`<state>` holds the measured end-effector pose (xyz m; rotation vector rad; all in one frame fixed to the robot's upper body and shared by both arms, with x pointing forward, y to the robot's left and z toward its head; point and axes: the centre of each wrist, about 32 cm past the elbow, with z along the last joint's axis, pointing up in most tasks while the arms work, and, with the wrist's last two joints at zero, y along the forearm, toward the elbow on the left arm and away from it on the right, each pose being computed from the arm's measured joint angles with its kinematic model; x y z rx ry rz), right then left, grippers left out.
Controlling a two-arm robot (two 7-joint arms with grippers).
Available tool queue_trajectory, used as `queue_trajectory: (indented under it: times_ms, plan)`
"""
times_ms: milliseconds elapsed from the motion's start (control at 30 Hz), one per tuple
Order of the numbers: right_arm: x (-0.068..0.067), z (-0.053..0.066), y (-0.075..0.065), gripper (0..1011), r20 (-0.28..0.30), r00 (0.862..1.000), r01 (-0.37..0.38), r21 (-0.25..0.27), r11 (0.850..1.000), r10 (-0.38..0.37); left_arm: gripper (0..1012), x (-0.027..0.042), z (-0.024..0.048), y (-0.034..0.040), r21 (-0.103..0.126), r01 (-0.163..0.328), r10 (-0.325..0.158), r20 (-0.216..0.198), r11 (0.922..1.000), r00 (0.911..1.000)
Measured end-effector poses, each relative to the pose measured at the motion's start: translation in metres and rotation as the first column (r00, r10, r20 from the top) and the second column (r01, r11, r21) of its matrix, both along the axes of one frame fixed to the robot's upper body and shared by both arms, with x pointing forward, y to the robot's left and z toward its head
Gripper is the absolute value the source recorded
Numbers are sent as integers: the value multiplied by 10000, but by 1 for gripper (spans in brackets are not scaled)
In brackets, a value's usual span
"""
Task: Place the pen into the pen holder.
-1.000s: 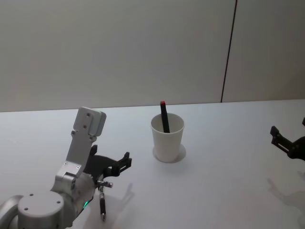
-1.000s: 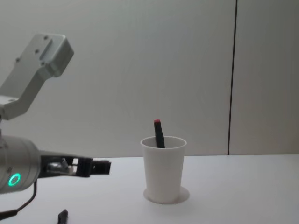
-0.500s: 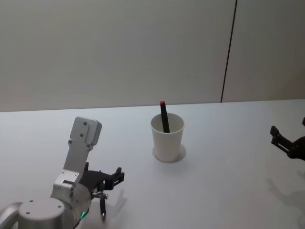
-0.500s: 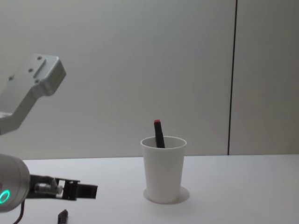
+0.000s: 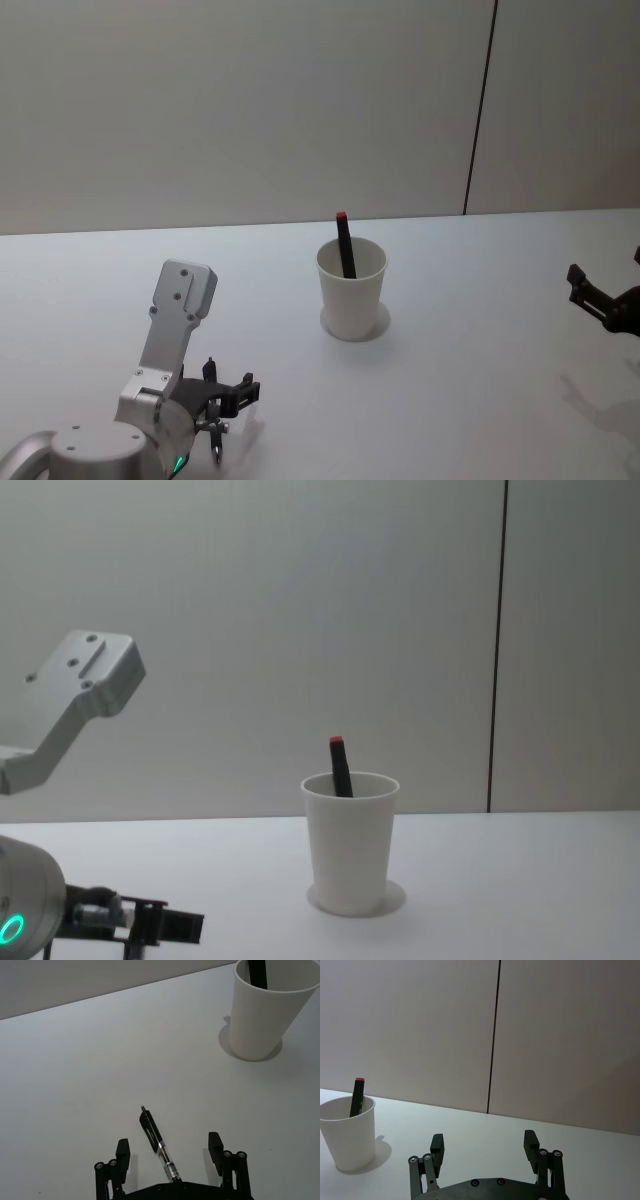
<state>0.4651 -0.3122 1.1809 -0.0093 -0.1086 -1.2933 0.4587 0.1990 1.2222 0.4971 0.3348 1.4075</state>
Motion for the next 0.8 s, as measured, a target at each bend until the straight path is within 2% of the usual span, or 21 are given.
queue_trajectory:
  times_ms: [800]
  plan:
    - [0, 0, 0, 1001, -1, 10000, 0, 0, 10000, 0, 1000, 49, -76, -41, -56, -272, 267, -826, 9996, 9962]
